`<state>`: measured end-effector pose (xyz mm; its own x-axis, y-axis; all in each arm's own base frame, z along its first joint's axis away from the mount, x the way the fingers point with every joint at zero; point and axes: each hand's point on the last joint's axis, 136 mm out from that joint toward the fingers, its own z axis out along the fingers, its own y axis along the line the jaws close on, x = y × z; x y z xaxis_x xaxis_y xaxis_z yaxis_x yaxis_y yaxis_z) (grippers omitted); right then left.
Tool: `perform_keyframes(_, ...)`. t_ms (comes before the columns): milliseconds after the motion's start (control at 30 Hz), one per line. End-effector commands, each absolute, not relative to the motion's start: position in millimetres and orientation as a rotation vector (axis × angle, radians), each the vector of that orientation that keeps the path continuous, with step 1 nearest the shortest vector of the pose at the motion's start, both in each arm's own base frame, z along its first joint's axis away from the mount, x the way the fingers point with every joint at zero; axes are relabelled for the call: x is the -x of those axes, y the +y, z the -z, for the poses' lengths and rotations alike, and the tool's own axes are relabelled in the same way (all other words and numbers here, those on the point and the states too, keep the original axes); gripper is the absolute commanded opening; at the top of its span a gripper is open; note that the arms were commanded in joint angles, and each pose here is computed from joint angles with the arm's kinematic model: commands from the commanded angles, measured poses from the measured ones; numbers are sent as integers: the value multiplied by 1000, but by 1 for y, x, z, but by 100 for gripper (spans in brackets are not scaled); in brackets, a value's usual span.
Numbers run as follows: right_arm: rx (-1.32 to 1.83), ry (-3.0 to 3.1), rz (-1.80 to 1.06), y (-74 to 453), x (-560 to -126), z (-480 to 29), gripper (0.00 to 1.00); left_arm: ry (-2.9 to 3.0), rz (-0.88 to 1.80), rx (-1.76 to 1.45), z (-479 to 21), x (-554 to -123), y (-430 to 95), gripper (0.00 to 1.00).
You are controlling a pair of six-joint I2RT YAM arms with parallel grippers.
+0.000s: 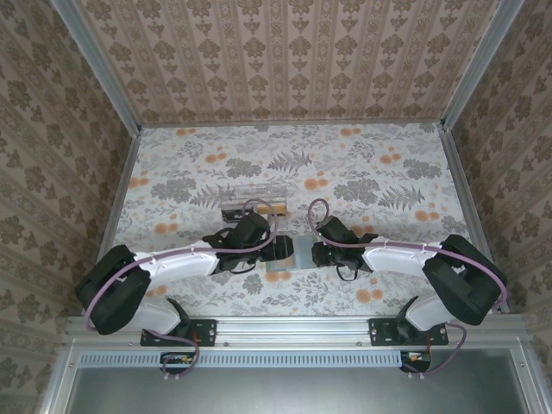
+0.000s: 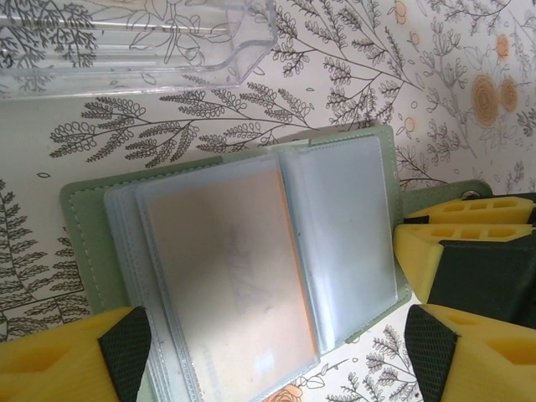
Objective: Take the credit cards out of the card holder
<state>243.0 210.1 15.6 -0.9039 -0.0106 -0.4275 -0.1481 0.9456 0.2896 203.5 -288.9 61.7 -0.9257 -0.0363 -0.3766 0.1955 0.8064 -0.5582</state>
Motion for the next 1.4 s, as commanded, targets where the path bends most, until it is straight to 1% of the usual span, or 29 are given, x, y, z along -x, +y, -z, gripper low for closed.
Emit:
perform_keyframes(0, 103, 2728, -381, 202, -234, 2, 20, 2617, 903, -166, -62, -203, -301, 81)
perform_keyframes(333, 103, 2731, -376, 201, -233, 3, 20, 2639, 923, -167, -55, -202, -306, 79)
perform_keyframes(700, 108, 2731, -375, 202, -234, 2, 20, 2597, 911, -188, -74, -204, -305, 79)
perform_keyframes(1100, 107, 2735, -375, 202, -233, 3, 20, 2672, 857, -164, -50, -200, -301, 79)
perform_keyframes(1367, 108, 2736, -377, 203, -233, 4, 20, 2680, 820, -165, -50, -199, -296, 78)
